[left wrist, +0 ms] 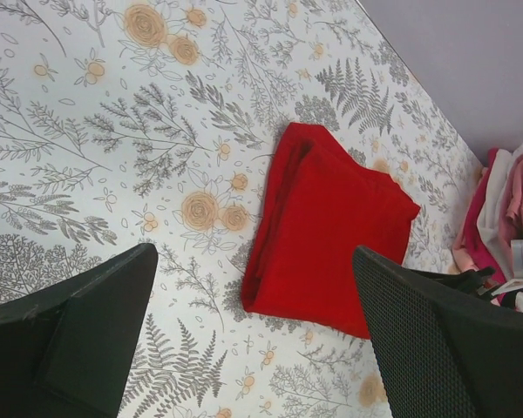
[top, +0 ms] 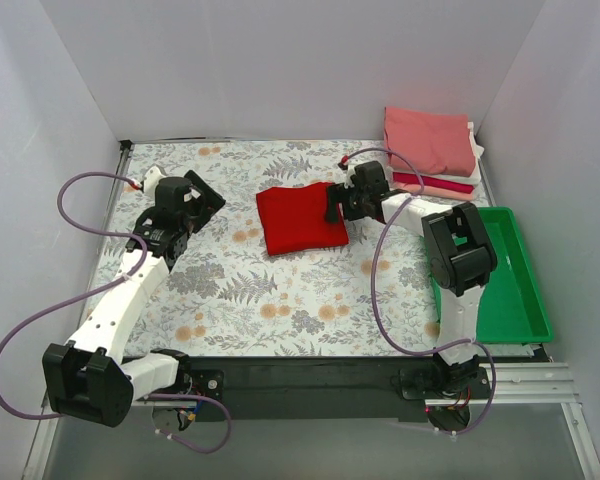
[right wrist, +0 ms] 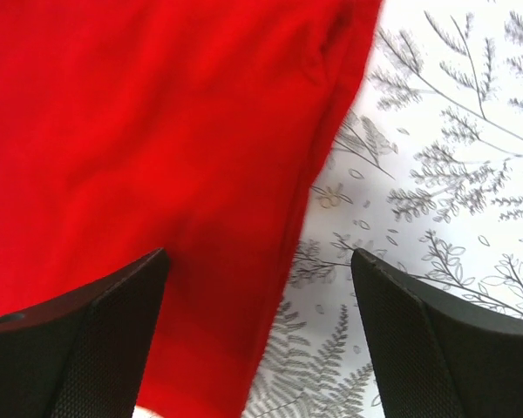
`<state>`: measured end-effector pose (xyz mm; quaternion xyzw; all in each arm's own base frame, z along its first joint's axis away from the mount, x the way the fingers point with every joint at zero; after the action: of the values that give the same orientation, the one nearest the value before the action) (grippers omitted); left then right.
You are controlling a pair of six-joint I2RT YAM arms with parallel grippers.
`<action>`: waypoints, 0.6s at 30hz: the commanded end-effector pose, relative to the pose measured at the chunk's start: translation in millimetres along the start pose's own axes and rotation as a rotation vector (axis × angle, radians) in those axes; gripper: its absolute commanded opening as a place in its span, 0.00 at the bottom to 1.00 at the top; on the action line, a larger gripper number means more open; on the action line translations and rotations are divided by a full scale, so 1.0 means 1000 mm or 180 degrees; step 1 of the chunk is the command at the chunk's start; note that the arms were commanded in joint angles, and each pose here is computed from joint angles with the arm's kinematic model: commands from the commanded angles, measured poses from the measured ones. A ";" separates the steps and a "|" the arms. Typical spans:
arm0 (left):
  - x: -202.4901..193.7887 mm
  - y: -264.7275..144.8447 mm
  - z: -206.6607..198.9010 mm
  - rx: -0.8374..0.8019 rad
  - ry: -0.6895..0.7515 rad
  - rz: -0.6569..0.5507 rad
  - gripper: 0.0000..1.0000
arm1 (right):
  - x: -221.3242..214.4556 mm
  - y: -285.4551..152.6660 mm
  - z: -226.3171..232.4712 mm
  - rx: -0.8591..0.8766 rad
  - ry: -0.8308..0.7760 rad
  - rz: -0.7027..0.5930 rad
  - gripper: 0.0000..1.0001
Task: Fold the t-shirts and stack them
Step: Neatly place the folded tshirt to the corner
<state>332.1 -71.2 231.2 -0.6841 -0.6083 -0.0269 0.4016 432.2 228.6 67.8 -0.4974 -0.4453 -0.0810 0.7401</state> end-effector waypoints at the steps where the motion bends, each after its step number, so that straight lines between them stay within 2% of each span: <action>1: 0.006 -0.002 0.013 0.0158 -0.0010 -0.0173 0.94 | 0.018 0.007 -0.004 -0.0222 -0.0194 -0.0109 0.89; 7: 0.007 -0.004 0.020 0.0248 -0.0011 -0.0224 0.94 | 0.001 0.025 0.015 -0.0180 -0.0305 0.0061 0.70; 11: 0.010 -0.008 0.023 0.0248 -0.0019 -0.0285 0.94 | -0.019 0.033 0.025 -0.0160 -0.0254 0.0337 0.58; 13: 0.012 -0.010 0.024 0.0253 -0.0020 -0.0332 0.94 | -0.024 0.038 0.031 -0.0149 -0.0286 0.0400 0.48; 14: 0.013 -0.010 0.025 0.0260 -0.0020 -0.0345 0.94 | -0.021 0.040 0.032 -0.0153 -0.0313 0.0388 0.38; 18: 0.013 -0.012 0.027 0.0253 -0.0026 -0.0371 0.94 | -0.014 0.044 0.030 -0.0283 -0.0498 0.0428 0.18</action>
<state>319.2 -53.8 218.8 -0.6472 -0.6310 -0.0166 0.4274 434.7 276.1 51.8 -0.5250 -0.4751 -0.0469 0.7046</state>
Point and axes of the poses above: each gripper's point midway between its finger pads, its own y axis out along the fingers, its own z axis along the line the jaws close on, x = y × z, the point moved 3 cm from there along -y, back along the fingers, and after that the axes turned 12 degrees about -y, right-handed, at the moved point
